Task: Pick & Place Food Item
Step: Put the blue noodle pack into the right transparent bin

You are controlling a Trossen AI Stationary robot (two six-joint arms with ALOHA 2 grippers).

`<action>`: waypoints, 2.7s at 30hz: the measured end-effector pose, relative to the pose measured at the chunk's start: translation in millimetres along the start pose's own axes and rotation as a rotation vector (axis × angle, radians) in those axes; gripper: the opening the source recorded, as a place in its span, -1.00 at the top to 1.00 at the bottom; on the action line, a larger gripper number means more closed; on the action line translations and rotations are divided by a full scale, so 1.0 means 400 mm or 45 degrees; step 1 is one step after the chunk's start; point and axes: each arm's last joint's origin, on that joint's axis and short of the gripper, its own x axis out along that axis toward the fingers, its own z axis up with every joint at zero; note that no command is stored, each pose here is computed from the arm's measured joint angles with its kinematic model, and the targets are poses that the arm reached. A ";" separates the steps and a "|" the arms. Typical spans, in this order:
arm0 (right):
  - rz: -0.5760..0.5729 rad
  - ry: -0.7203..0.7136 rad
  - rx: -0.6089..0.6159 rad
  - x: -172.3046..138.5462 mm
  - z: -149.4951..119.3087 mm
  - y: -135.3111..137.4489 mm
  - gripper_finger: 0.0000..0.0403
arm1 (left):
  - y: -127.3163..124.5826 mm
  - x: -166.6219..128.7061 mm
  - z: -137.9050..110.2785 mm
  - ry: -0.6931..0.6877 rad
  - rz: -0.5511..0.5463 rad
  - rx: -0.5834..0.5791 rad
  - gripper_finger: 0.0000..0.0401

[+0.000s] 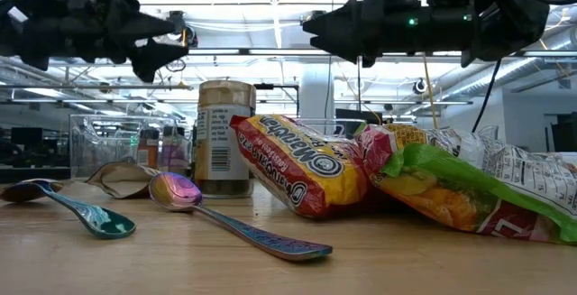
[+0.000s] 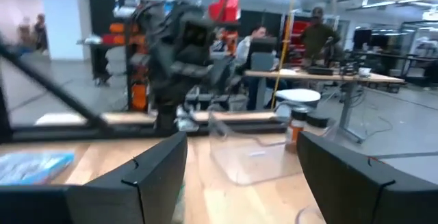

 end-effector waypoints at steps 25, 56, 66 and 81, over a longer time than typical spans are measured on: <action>-0.078 0.164 0.017 0.008 -0.034 -0.051 -0.33 | -0.134 -0.024 -0.139 0.752 0.316 -0.859 -0.34; 0.233 0.282 0.290 -0.008 -0.049 0.021 -0.33 | -0.491 0.118 -0.114 1.434 0.007 -0.476 -0.34; 0.314 0.294 0.319 -0.024 -0.046 0.077 -0.33 | -0.485 0.125 -0.130 1.432 0.046 -0.405 -0.34; 0.213 0.399 0.274 -0.046 -0.064 0.119 -0.33 | -0.476 0.133 -0.131 1.479 0.035 -0.453 -0.34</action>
